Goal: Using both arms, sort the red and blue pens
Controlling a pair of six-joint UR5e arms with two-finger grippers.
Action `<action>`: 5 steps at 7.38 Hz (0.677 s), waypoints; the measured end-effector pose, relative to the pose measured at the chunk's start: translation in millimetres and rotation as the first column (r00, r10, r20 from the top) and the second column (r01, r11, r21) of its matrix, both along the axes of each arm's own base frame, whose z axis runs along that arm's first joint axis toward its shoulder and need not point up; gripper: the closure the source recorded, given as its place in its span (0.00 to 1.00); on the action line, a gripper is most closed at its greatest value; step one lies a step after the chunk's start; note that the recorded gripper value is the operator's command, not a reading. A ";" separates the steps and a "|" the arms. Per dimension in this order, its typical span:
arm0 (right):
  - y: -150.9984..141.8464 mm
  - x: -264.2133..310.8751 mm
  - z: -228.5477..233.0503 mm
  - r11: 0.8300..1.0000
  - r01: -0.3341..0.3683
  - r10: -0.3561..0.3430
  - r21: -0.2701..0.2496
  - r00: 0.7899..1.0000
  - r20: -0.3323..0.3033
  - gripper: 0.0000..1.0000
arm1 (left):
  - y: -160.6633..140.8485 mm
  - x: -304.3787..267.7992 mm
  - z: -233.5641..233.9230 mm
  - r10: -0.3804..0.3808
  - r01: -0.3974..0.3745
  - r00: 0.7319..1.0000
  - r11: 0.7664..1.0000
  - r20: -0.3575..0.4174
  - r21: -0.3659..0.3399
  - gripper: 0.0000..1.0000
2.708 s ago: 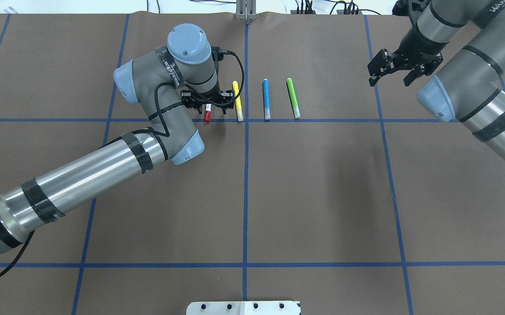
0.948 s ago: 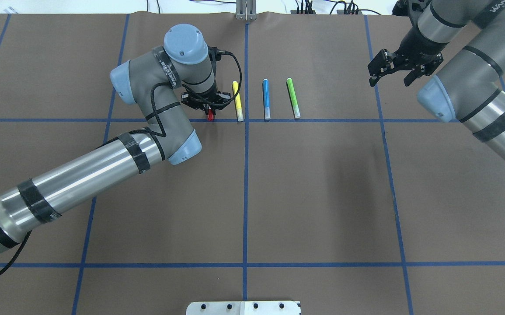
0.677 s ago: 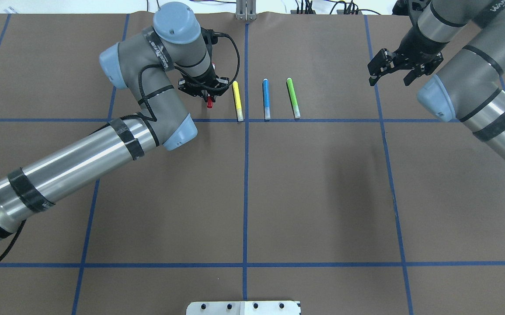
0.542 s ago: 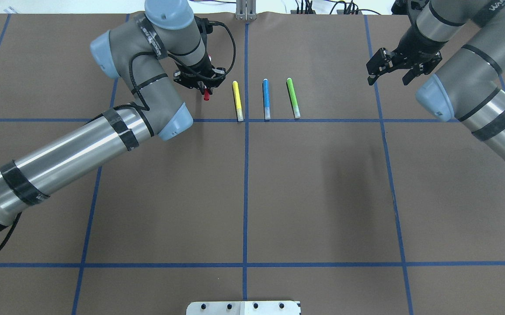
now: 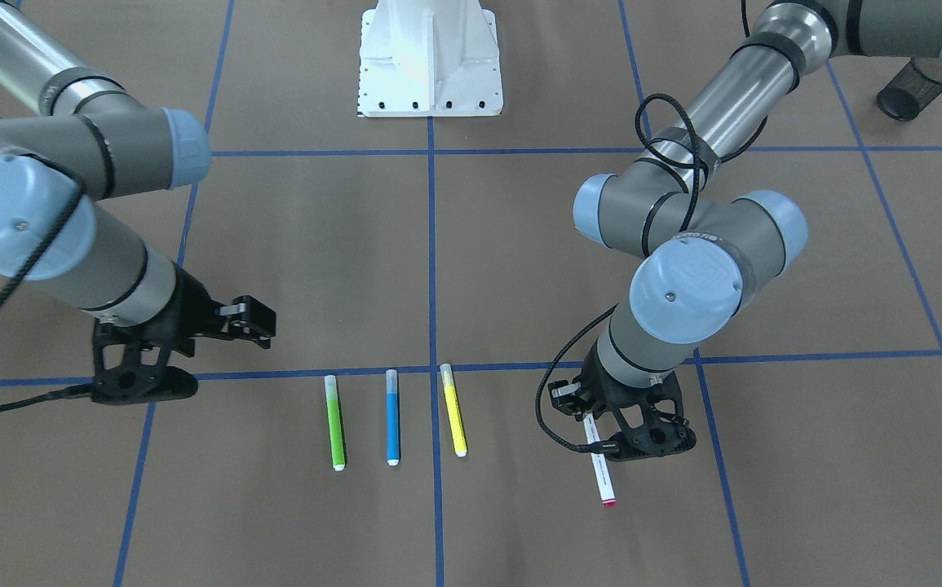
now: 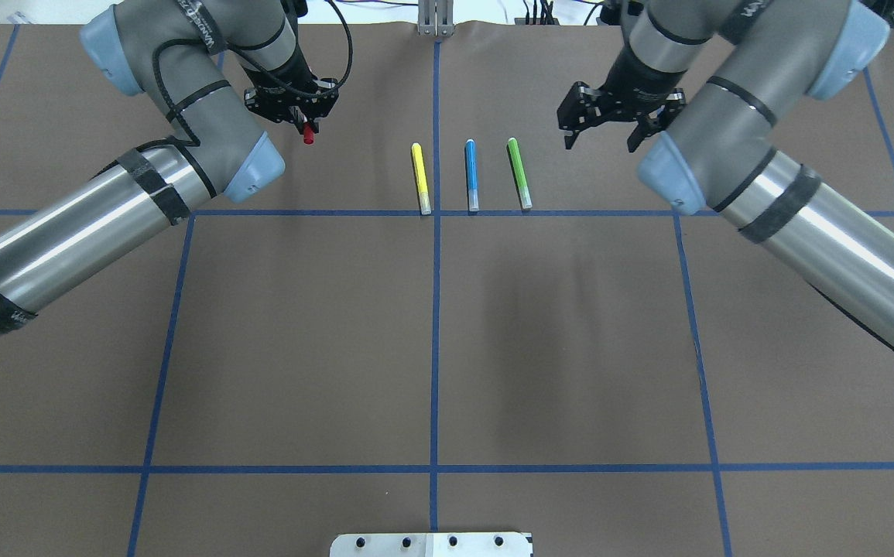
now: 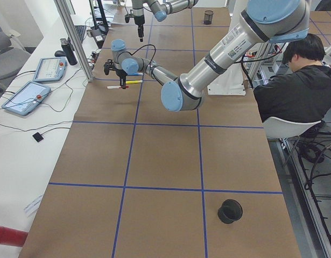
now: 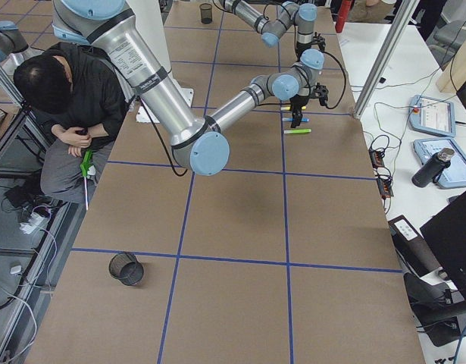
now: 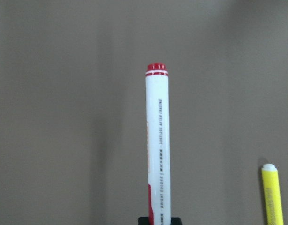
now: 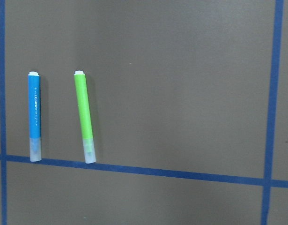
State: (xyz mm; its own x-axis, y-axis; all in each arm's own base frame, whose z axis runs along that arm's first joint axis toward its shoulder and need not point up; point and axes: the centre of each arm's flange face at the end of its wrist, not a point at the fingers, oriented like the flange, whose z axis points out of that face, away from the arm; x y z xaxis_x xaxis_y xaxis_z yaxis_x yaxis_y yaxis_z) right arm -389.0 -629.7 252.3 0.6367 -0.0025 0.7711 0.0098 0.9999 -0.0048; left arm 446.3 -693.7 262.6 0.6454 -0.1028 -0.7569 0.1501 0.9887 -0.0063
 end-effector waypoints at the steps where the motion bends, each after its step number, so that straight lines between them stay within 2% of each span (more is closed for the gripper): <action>1: -4.4 -39.0 -23.6 0.999 -0.046 0.046 -0.002 0.999 -0.023 0.04 | -0.9 -4.3 1.4 -0.004 0.004 1.000 1.000 -0.001 0.001 1.00; 3: -13.3 -107.4 -30.2 0.994 -0.103 0.104 0.035 0.994 -0.037 0.11 | 0.4 -11.4 3.7 -0.005 0.005 1.000 1.000 -0.008 0.003 1.00; 5: -17.6 -153.2 -30.5 0.992 -0.111 0.115 0.066 0.992 -0.057 0.12 | 1.6 -21.7 13.0 0.008 -0.008 1.000 1.000 -0.017 -0.001 1.00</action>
